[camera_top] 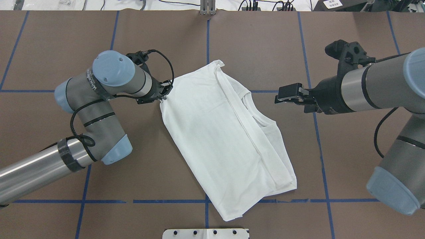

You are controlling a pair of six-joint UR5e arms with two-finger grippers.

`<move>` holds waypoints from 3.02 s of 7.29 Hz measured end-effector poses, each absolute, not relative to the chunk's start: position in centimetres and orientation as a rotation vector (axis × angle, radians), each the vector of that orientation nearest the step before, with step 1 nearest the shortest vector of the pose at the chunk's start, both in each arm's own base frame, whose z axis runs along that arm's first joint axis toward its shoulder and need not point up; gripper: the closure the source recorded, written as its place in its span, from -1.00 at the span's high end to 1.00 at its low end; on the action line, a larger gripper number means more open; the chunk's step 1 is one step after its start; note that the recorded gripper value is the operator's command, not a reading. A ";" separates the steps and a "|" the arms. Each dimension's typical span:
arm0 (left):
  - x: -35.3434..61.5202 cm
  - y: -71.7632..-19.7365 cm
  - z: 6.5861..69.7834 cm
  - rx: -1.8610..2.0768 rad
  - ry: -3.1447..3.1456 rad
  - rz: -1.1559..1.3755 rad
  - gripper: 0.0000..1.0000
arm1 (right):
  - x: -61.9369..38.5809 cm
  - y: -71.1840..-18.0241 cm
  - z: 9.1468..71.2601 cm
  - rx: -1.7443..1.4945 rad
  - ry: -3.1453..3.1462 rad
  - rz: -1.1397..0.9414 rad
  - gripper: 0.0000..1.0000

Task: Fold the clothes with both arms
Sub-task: 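Grasp the shirt corner with the left gripper and pull it farther from the robot, then release the shirt with the left gripper while the right gripper moves over the shirt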

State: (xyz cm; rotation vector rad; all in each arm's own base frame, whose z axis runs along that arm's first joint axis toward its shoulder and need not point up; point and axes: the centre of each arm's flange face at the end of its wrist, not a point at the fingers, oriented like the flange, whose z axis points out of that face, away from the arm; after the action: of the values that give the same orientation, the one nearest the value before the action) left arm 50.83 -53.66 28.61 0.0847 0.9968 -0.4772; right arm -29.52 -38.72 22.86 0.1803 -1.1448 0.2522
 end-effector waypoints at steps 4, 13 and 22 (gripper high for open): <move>53.1 -63.0 28.1 0.294 1.023 -0.484 -1.00 | -29.9 -39.0 23.0 0.179 -1.141 0.256 1.00; 50.5 -69.0 27.8 0.512 1.064 -0.461 1.00 | -30.5 -39.9 23.8 0.215 -1.100 0.290 1.00; 36.4 -55.5 20.5 0.298 1.167 -0.206 1.00 | -46.8 -48.0 21.8 0.256 -0.701 0.169 1.00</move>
State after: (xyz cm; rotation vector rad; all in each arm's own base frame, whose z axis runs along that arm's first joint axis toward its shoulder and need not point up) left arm 36.40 -55.45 20.49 0.2979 1.1669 -0.2062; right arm -46.78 -47.96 21.84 0.2558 -0.7010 0.1694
